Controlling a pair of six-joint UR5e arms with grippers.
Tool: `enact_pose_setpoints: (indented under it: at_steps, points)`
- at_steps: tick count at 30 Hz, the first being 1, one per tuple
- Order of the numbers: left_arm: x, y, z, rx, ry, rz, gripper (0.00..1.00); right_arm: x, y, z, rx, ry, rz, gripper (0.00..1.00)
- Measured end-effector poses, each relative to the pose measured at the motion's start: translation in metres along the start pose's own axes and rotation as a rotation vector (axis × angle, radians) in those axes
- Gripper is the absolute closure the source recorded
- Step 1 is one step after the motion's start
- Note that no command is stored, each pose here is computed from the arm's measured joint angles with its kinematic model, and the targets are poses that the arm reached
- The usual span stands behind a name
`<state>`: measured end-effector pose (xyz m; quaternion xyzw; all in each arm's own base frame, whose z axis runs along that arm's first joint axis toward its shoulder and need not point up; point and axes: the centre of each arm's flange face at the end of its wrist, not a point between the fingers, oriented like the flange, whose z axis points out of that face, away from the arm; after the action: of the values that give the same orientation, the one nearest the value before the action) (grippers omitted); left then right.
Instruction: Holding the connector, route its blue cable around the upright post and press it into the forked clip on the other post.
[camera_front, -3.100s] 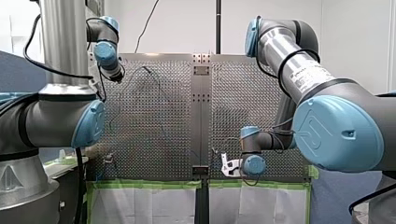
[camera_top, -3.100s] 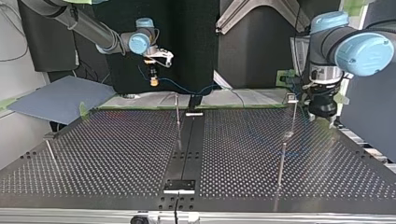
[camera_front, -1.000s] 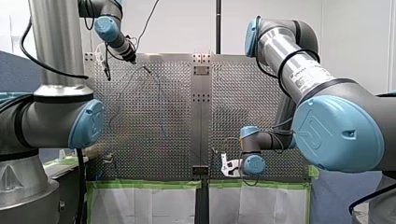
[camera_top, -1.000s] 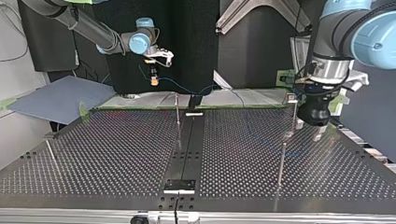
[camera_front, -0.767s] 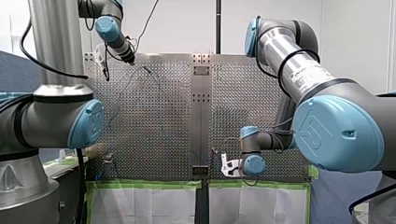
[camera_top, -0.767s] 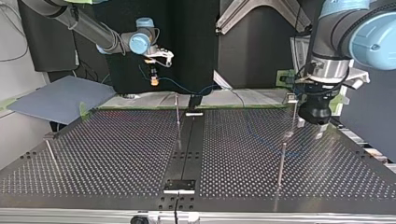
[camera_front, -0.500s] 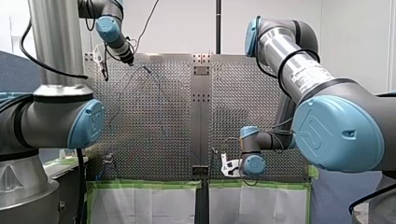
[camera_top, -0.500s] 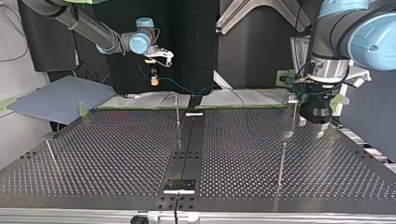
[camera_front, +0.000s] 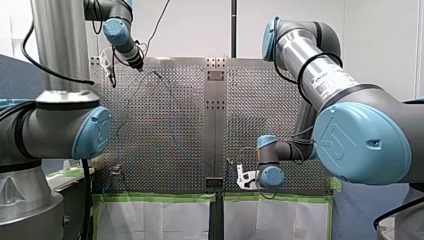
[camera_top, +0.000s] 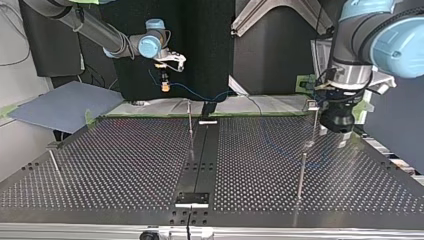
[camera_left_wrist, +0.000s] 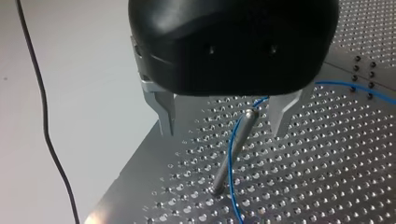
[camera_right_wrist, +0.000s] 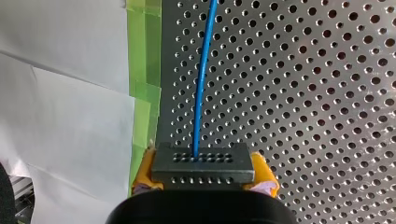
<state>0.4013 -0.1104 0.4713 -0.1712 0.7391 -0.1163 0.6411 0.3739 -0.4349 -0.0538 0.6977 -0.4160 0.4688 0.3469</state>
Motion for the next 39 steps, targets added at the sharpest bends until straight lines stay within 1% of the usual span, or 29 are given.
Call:
enact_pose_setpoints:
  at_steps: [4,8,13,18,20,24,27,31,39]
  points:
    - [0.001,0.002,0.003,-0.008,-0.003,0.006,0.00,0.000,0.000,0.000,0.000,0.000,0.000,1.00]
    - [0.003,0.005,0.012,-0.012,-0.012,0.006,0.00,0.000,0.000,0.000,0.000,0.000,0.000,1.00]
    - [0.010,0.008,0.026,0.007,-0.007,-0.009,0.00,0.000,0.000,0.000,0.000,-0.001,-0.001,1.00]
    - [0.022,0.009,0.045,0.045,0.008,-0.048,0.00,-0.001,0.000,0.000,0.000,-0.005,-0.004,1.00]
    - [0.024,0.008,0.050,0.067,0.008,-0.068,0.00,-0.001,0.000,-0.001,0.001,-0.006,-0.005,1.00]
    - [0.024,0.005,0.057,0.118,-0.006,-0.108,0.00,-0.001,0.000,-0.001,0.000,-0.007,-0.007,1.00]
    - [0.022,0.004,0.060,0.142,-0.026,-0.139,0.00,-0.001,0.000,-0.001,0.000,-0.007,-0.007,1.00]
    - [0.024,0.009,0.065,0.147,-0.044,-0.173,0.00,-0.001,0.000,-0.001,-0.001,-0.008,-0.007,1.00]
    - [0.045,0.026,0.084,0.136,-0.037,-0.239,0.00,-0.001,0.000,-0.001,0.000,-0.008,-0.008,1.00]
